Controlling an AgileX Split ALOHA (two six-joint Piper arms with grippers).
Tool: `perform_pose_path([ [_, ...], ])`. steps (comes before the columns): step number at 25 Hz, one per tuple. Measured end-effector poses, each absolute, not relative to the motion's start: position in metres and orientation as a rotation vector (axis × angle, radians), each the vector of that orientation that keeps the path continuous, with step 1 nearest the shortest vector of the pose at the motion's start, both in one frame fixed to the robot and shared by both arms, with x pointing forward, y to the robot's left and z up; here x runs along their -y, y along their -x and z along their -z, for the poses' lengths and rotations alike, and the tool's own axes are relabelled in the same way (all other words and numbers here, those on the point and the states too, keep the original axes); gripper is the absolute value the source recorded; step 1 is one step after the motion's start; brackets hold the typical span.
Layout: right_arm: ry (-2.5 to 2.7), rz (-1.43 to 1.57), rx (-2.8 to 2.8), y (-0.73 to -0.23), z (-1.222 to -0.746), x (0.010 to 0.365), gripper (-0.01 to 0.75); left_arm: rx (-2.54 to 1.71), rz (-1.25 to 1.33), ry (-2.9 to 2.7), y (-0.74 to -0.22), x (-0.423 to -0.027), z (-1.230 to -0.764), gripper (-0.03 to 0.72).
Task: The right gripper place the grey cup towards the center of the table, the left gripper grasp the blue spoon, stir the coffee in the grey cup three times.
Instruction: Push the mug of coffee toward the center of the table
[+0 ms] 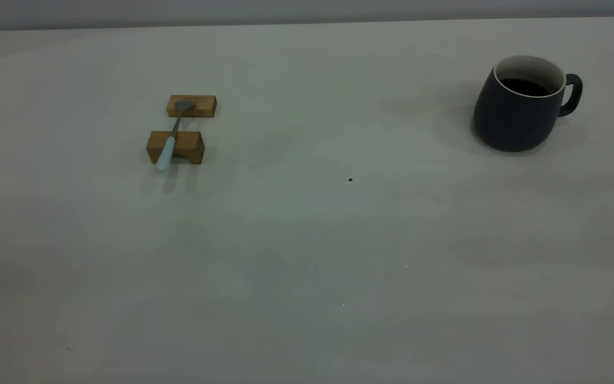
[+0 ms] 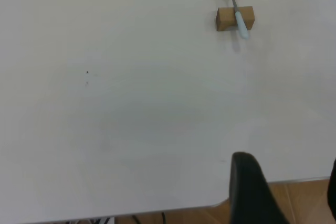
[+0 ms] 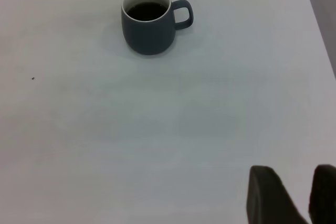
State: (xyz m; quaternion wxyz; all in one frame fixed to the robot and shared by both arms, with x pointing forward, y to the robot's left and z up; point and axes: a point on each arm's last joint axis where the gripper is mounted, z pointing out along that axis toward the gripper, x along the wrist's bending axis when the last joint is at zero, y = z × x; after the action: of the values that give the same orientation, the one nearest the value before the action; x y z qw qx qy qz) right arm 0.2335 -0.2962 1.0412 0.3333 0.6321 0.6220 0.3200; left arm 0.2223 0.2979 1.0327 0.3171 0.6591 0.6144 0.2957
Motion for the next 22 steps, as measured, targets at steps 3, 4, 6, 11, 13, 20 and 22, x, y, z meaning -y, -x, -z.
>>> perform_pose_path([
  [3,-1.661,-0.86,-1.626,-0.234,-1.041,0.295,0.238,-1.617,-0.778,-1.735,-0.222,-0.298,-1.033,0.432],
  [4,-1.664,-0.872,-1.627,-0.234,-1.041,0.294,0.238,-1.617,-0.778,-1.735,-0.222,-0.298,-1.033,0.432],
  [6,-1.663,-0.889,-1.625,-0.234,-1.042,0.293,0.239,-1.617,-0.778,-1.735,-0.222,-0.298,-1.033,0.432],
  [11,-1.701,-0.875,-1.658,-0.243,-1.047,0.292,0.351,-1.617,-0.778,-1.735,-0.222,-0.298,-1.033,0.432],
  [13,-1.719,-0.852,-1.683,-0.253,-1.055,0.293,0.455,-1.617,-0.778,-1.735,-0.222,-0.298,-1.033,0.432],
  [20,-1.629,-0.682,-1.826,-0.331,-1.086,0.301,0.724,-1.617,-0.778,-1.735,-0.222,-0.298,-1.033,0.432],
  [22,-1.62,-0.629,-1.887,-0.358,-1.084,0.303,0.728,-1.617,-0.778,-1.735,-0.222,-0.298,-1.033,0.432],
])
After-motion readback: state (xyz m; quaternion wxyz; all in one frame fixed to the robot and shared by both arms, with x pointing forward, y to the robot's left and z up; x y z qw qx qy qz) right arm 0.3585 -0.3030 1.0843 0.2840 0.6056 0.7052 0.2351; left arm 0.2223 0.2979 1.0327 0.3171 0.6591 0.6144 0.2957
